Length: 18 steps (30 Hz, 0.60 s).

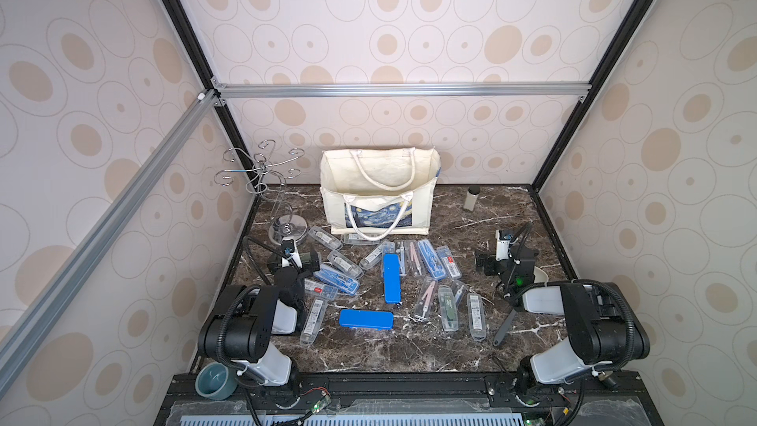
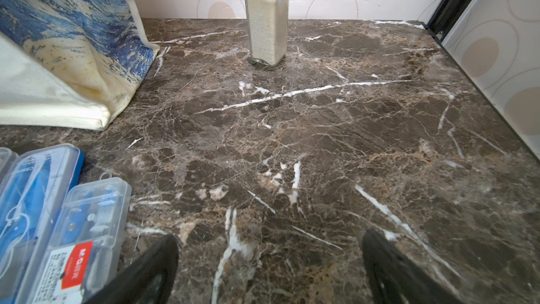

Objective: Put the compass set into the canvas bag
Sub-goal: Pick up the compass set from the compass set.

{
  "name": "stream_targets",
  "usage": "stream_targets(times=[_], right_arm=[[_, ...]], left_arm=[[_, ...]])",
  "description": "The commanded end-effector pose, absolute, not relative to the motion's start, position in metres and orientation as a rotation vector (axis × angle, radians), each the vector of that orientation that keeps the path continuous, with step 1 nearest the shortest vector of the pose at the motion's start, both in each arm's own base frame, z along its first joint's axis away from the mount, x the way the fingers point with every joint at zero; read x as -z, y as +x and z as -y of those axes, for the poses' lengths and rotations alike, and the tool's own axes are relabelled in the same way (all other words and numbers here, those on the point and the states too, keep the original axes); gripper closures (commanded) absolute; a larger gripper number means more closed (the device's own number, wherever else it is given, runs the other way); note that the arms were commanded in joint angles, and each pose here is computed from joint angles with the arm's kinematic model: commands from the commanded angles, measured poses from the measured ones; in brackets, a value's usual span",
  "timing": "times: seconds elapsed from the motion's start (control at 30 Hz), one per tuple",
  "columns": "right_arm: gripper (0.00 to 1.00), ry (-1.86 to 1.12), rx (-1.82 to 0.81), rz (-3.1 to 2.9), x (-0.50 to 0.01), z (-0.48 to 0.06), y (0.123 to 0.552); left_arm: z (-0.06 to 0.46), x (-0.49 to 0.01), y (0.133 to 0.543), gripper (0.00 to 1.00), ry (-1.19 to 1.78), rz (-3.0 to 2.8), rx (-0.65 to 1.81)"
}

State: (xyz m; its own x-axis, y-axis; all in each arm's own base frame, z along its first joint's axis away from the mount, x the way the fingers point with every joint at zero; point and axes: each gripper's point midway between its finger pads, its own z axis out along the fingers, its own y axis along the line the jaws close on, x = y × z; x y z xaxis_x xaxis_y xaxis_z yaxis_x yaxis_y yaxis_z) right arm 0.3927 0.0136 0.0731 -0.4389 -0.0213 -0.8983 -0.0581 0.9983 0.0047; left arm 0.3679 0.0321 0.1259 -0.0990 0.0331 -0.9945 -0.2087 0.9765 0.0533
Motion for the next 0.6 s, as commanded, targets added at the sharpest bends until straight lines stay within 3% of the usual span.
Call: stream_targets(times=[0.0, 0.3, 0.57], right_arm=[[0.0, -0.084, -0.045, -1.988, -0.086, -0.016, 0.398], [0.0, -0.016, -0.079, -2.101, -0.126, -0.016, 0.384], [0.0, 0.143, -0.189, -2.215, -0.146, -0.027, 0.367]], left_arm=[[-0.036, -0.142, 0.36, 0.0, -0.16, -1.591, -0.205], [-0.035, -0.163, 0.355, 0.0, -0.219, -1.643, -0.146], [0.008, -0.171, 0.367, 0.0, -0.174, -1.802, -0.083]])
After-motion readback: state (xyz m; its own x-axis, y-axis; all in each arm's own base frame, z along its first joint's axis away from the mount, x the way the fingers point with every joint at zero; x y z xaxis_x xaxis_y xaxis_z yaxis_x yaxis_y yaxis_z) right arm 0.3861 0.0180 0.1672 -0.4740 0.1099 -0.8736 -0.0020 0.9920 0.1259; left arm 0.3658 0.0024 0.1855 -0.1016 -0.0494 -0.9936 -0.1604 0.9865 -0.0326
